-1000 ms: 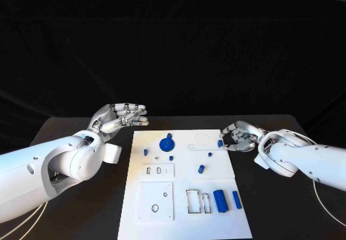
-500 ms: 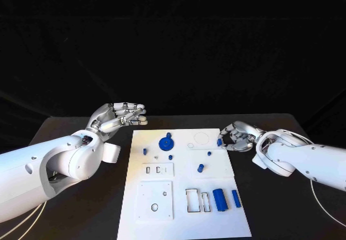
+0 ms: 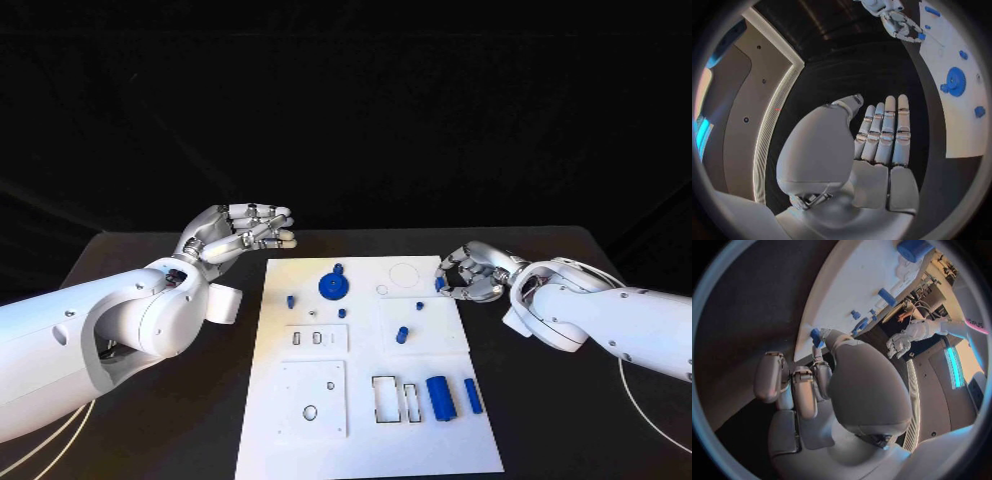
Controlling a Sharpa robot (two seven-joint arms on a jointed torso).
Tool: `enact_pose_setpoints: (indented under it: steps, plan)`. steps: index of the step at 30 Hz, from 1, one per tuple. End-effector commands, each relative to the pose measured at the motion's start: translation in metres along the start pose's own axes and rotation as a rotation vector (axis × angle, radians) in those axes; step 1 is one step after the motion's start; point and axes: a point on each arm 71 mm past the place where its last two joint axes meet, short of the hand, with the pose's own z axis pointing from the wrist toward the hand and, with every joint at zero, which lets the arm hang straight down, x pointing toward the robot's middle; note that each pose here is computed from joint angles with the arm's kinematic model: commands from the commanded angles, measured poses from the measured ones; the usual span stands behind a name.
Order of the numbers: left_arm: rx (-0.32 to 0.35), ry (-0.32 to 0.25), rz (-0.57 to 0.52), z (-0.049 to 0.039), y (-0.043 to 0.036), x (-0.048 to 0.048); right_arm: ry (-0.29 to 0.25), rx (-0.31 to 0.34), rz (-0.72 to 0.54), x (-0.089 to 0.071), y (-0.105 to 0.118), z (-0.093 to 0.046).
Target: Assemble the parts on the task board
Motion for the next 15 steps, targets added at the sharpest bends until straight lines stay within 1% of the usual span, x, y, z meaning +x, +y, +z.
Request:
enact_pose_setpoints:
  steps: [1,9,15]
  plan:
    - [0.007,0.017,-0.007,0.0002,-0.0010,0.0023,0.014,0.004,-0.008,0.0016,-0.0001,0.0003]
    - [0.006,0.017,-0.006,0.0000,-0.0010,0.0020,0.013,0.007,-0.008,0.0021,0.0006,0.0009]
    - [0.006,0.016,-0.006,-0.0002,-0.0011,0.0017,0.001,0.008,-0.008,0.0017,0.0012,0.0016]
